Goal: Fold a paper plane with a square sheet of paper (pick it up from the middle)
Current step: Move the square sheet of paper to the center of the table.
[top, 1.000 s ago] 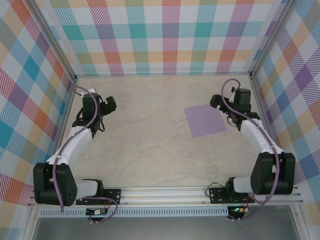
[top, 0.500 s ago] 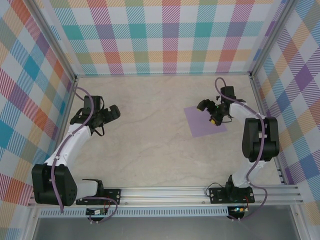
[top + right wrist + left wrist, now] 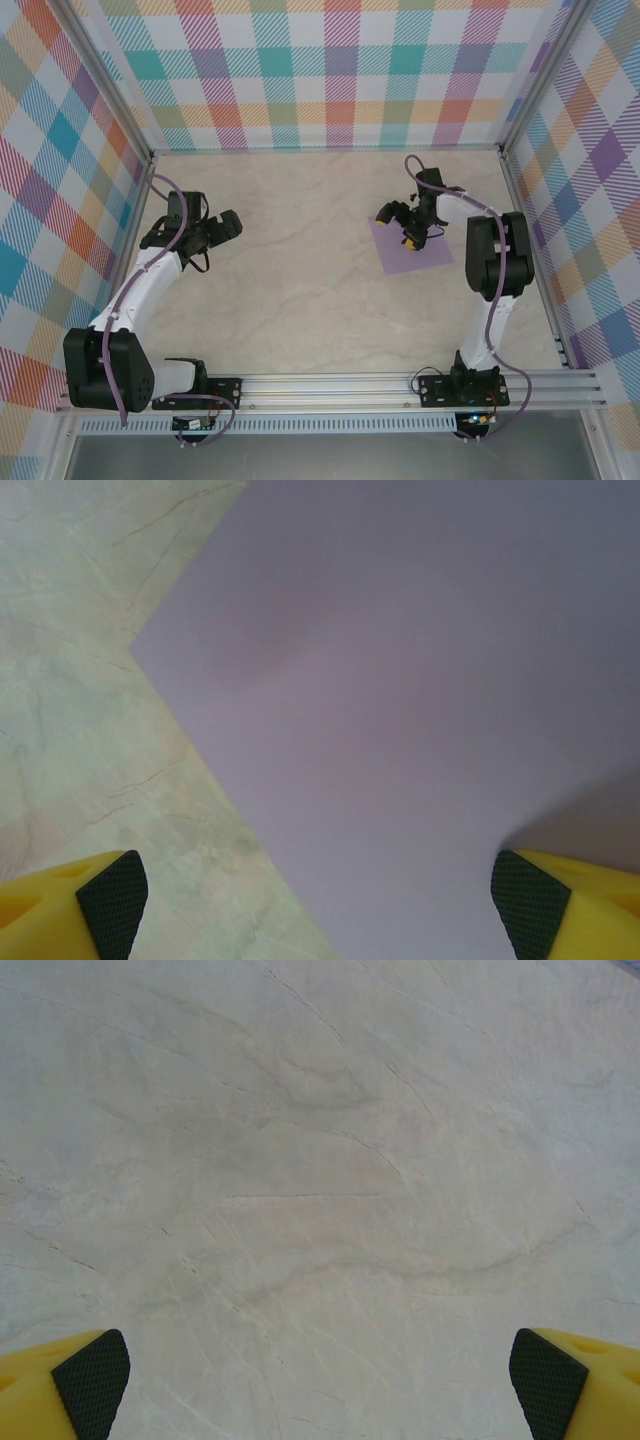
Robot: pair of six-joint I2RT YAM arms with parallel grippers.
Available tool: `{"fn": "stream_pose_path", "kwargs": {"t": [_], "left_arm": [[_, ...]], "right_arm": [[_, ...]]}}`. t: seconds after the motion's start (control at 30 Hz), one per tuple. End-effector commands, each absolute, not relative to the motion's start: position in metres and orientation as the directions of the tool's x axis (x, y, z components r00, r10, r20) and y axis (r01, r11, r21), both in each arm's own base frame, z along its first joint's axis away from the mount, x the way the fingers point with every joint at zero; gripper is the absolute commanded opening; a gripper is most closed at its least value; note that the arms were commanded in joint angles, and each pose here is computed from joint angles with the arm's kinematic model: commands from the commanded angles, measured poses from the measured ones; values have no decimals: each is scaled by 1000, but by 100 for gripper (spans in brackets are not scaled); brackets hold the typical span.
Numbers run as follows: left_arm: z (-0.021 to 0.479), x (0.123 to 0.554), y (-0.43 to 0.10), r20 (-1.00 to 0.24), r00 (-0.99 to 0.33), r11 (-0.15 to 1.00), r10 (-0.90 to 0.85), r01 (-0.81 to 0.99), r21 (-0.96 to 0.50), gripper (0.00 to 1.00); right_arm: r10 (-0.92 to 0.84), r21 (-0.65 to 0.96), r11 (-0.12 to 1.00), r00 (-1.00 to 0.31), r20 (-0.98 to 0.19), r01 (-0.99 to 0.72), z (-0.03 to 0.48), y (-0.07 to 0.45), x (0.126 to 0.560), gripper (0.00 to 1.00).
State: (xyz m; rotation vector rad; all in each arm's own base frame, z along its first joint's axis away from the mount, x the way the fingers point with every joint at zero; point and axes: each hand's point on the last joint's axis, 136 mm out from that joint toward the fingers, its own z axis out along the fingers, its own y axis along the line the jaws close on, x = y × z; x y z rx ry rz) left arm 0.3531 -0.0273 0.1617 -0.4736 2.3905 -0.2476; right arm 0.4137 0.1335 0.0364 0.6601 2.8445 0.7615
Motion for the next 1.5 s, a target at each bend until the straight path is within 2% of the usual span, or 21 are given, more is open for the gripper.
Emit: {"fn": "stream_pose_path", "kwargs": {"t": [0.0,0.13,0.3,0.47,0.7,0.77,0.87,0.97,1.23,1.47], "left_arm": [[151,346,-31,-554,-739,921,-384,-263,-286,100],[150,348,-34,-541,-745,917,-390,-264,-298,100],[145,347,-37,-519,-757,912,-397,-266,-311,100],[142,347,-39,-507,-762,909,-403,-268,-320,100],[145,344,-39,-506,-763,908,-404,-268,-322,100],[146,344,-39,-507,-763,909,-401,-266,-319,100],[149,342,-40,-506,-766,911,-397,-260,-321,100],[151,343,-42,-506,-765,908,-398,-250,-336,100],[145,344,-57,-439,-784,872,-440,-257,-416,100],[135,340,-70,-384,-806,848,-451,-253,-466,100]], "right_arm": [[489,361,787,-863,128,499,11,123,354,93],[500,346,779,-851,161,523,6,135,308,93],[415,285,844,-890,188,453,-2,169,256,93],[350,263,880,-914,206,396,-10,208,229,93],[270,332,887,-943,192,322,-4,279,244,93],[226,349,897,-960,164,271,12,286,253,93],[164,305,937,-986,39,168,44,269,268,97],[151,281,949,-988,-6,144,53,247,280,99],[183,278,942,-982,48,190,27,226,316,97],[288,173,939,-954,84,299,5,192,294,97]]}}
